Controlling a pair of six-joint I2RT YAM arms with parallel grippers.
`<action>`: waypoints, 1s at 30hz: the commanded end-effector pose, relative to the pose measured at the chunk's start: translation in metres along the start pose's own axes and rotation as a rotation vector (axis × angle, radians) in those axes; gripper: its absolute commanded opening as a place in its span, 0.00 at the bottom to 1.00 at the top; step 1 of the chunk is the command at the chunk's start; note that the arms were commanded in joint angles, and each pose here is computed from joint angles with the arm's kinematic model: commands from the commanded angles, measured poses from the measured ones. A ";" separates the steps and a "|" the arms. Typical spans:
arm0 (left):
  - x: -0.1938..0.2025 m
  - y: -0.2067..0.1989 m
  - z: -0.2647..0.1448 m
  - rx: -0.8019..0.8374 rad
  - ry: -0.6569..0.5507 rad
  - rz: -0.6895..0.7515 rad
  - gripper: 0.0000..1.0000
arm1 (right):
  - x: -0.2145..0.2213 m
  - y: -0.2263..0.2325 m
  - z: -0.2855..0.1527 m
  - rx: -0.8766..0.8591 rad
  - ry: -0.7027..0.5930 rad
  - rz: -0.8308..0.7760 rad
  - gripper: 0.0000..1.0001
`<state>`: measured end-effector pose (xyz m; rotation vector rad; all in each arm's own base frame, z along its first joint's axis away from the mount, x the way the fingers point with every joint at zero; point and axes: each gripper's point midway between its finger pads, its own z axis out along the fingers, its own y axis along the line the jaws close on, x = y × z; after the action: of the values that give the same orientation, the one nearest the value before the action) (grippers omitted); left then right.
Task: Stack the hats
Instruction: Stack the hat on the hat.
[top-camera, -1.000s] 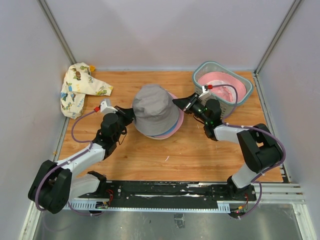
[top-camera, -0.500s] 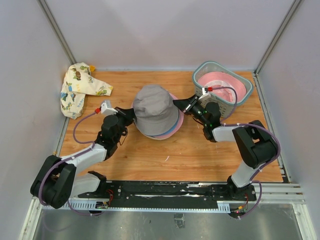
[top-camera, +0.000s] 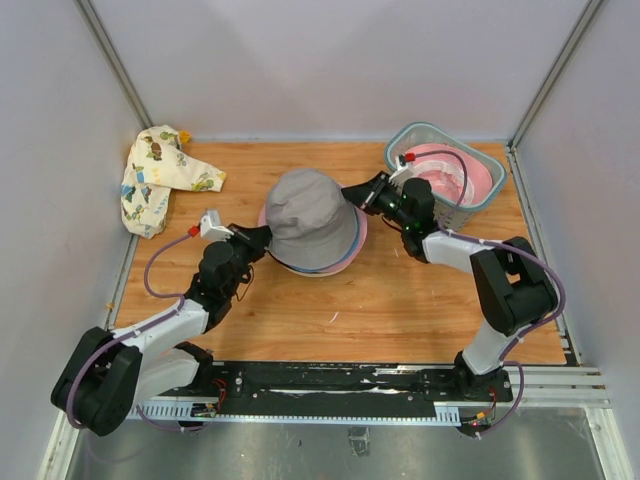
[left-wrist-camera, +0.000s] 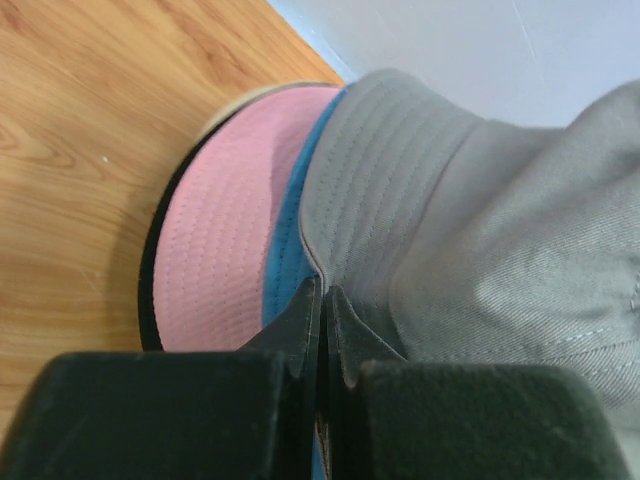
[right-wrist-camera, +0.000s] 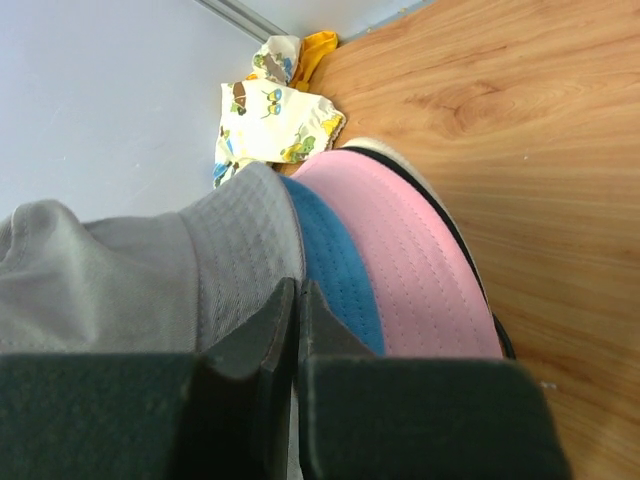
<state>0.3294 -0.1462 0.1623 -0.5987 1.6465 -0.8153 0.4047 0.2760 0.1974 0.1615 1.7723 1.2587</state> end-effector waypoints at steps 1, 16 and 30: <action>0.055 0.040 -0.023 -0.108 0.181 0.071 0.00 | 0.007 -0.045 0.017 0.133 0.075 0.011 0.01; 0.097 0.025 -0.050 -0.049 0.270 0.058 0.16 | -0.013 -0.032 0.055 0.139 0.089 -0.070 0.28; 0.019 0.008 -0.066 -0.069 0.017 0.053 0.47 | -0.055 -0.009 0.000 0.176 -0.081 -0.080 0.57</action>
<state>0.2571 -0.1572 0.1376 -0.5743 1.7414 -0.8138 0.4444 0.2651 0.2112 0.1669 1.8563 1.0691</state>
